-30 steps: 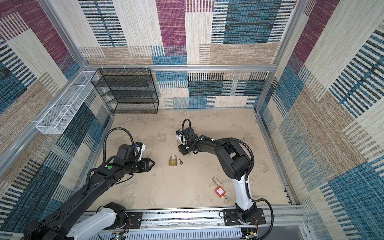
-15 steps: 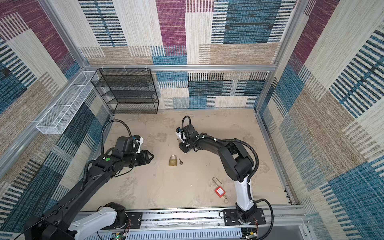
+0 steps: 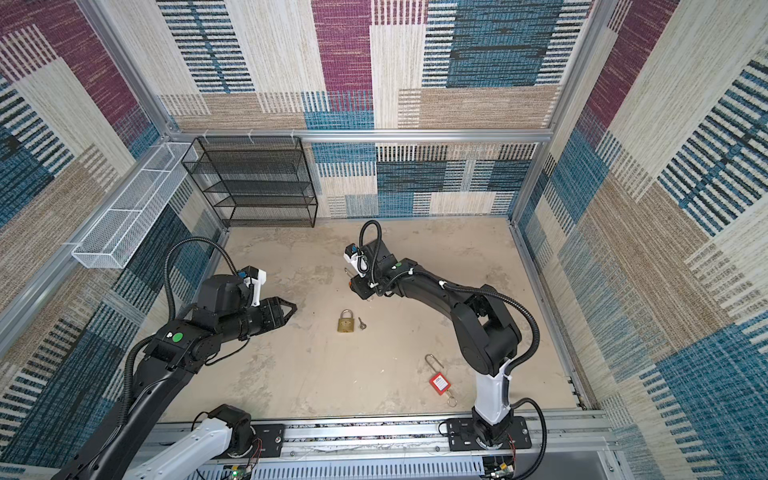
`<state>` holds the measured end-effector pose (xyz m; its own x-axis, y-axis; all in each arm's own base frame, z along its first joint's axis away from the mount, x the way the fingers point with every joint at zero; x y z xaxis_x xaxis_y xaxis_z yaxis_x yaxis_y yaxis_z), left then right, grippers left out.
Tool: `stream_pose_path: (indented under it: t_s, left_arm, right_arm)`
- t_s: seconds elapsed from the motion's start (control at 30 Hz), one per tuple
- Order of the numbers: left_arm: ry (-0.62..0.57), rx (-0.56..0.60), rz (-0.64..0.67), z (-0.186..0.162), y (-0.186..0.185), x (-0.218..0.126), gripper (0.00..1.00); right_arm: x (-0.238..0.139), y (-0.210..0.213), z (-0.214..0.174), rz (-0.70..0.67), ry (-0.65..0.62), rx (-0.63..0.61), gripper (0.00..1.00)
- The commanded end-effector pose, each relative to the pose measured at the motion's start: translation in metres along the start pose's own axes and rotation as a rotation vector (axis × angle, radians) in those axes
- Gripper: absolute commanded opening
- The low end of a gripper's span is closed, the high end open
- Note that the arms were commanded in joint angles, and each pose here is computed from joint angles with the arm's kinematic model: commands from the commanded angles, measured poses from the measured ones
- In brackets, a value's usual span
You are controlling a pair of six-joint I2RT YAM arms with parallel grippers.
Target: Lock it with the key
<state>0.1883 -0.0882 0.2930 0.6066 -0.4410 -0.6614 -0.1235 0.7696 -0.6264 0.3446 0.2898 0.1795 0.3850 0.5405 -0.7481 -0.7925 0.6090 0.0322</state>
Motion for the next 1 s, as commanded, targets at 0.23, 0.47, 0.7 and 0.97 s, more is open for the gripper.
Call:
stream_pose_path:
  t_s: [0.23,0.47,0.7,0.97]
  left_arm:
    - [-0.045,-0.011,0.009,0.011,-0.009,-0.008,0.52]
    - [-0.155,-0.041,-0.100,0.042,-0.036,-0.003,0.54]
    - [-0.026,-0.057,-0.147,0.057,-0.050,0.039,0.55]
    - [0.035,-0.150,-0.254,0.052,-0.048,0.072,0.52]
  right_arm:
    - [0.011,0.026,0.018,0.059,-0.052,0.008,0.28]
    - [0.014,0.040,0.052,0.124,-0.055,-0.038,0.28]
    - [-0.004,0.040,0.063,0.108,-0.101,-0.069,0.28]
    - [-0.040,0.050,0.054,0.144,-0.146,-0.050,0.28]
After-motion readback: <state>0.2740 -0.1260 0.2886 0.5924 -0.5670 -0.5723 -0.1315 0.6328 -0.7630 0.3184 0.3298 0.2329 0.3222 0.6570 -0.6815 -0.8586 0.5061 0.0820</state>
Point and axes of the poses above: each gripper's point midway between its finger pads, its own x axis out along the fingers, its own y axis along the line the jaws close on, z = x × y, the point moved 8 cm from there along -x, back along the fingers, and after that the axes turned 10 degrees about -x, right-handed, at the moved point
